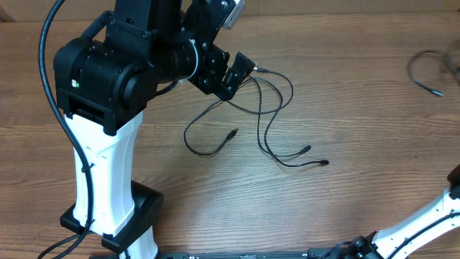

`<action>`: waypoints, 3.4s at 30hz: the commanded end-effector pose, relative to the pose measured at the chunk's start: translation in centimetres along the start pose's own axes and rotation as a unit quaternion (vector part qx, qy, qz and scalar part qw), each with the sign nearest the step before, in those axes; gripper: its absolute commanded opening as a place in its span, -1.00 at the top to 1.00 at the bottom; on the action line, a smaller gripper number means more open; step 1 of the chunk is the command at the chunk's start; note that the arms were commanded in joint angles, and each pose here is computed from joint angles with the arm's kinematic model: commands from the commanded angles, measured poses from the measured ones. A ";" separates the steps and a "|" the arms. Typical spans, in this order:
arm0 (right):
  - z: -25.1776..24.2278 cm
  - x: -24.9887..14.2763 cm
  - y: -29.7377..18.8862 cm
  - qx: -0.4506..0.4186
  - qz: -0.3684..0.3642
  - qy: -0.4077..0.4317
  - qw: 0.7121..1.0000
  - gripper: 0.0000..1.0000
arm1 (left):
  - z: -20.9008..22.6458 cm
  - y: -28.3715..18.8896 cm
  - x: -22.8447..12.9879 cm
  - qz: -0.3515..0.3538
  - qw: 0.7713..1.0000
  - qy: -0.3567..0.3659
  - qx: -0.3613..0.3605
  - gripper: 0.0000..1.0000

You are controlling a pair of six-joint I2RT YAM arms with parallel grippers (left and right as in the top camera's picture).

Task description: Untangle cables

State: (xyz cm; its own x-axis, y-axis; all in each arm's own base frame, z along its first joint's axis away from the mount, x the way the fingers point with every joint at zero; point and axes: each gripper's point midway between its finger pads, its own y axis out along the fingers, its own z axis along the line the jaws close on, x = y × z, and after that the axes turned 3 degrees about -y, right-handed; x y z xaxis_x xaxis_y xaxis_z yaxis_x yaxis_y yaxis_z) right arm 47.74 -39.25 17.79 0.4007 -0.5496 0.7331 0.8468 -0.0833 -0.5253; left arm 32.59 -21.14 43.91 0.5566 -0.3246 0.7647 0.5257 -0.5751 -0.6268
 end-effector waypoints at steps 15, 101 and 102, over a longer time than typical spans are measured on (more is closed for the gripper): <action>-1.3 -4.8 2.2 -0.012 0.051 0.139 0.989 0.92 | 0.1 2.4 -2.5 0.065 0.998 -0.020 -0.012 -1.00; 54.3 -7.5 -25.0 0.461 -0.075 -0.370 0.803 -1.00 | 5.4 1.8 -2.5 0.066 0.987 -0.024 0.142 -1.00; 54.3 -7.5 -25.0 0.461 -0.074 -0.370 0.803 -1.00 | 5.5 1.8 -2.5 0.066 0.987 -0.024 0.144 -1.00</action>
State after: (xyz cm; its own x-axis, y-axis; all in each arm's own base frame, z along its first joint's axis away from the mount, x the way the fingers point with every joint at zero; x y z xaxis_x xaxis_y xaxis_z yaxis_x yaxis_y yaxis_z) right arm 42.45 12.12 49.16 0.0790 0.0759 0.9940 0.6647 0.7390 -0.1093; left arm 36.05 -17.55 39.28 0.6715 -0.3489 0.6537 0.5823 -0.2971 -0.7568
